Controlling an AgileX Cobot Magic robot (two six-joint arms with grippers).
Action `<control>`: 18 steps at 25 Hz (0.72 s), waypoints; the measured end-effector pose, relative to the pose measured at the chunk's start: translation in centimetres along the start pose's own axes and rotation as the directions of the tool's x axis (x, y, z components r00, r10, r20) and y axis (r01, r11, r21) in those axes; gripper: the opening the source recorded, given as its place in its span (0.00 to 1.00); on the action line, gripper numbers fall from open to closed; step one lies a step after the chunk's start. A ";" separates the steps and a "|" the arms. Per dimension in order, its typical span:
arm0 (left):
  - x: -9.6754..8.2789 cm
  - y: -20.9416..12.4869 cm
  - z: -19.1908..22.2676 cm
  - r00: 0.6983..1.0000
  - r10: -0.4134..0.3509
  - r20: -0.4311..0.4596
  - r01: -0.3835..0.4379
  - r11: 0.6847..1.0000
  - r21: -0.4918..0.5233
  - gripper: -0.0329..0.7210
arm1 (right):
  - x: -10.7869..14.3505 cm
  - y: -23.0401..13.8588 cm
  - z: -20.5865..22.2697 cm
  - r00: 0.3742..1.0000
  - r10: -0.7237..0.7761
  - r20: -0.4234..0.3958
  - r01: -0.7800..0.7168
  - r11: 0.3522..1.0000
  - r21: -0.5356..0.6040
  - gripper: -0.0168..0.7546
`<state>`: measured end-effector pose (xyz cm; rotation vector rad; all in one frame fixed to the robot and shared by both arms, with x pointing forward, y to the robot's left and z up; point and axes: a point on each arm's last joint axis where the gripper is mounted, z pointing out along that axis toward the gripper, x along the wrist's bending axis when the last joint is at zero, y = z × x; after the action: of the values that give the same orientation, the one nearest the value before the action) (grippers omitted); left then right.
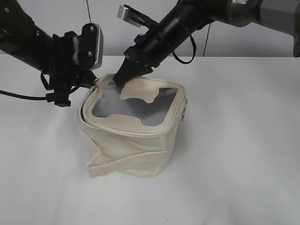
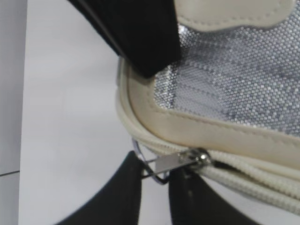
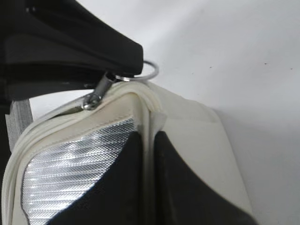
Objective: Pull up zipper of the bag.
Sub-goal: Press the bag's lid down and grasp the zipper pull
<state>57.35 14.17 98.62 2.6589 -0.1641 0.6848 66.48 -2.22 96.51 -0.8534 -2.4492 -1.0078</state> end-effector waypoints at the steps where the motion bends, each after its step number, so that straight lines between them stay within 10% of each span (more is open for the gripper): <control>1: 0.0 0.0 0.0 1.000 0.008 -0.002 -0.008 1.000 0.002 0.12 | 0.0 0.0 0.0 1.000 0.000 -0.002 0.000 1.000 0.002 0.08; 7: 0.0 -0.5 0.1 1.000 -0.029 0.009 0.028 0.999 0.030 0.05 | 0.0 0.0 0.0 1.000 0.000 -0.003 0.000 1.000 0.004 0.08; 18: -1.0 -1.1 -2.6 0.925 -0.373 0.080 0.354 0.917 0.185 0.04 | 0.4 0.0 0.2 1.000 0.000 -0.020 0.001 1.000 0.009 0.08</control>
<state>55.57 16.19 99.85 2.7762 0.3683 0.4413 66.16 -1.93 96.57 -0.8360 -2.4353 -1.0004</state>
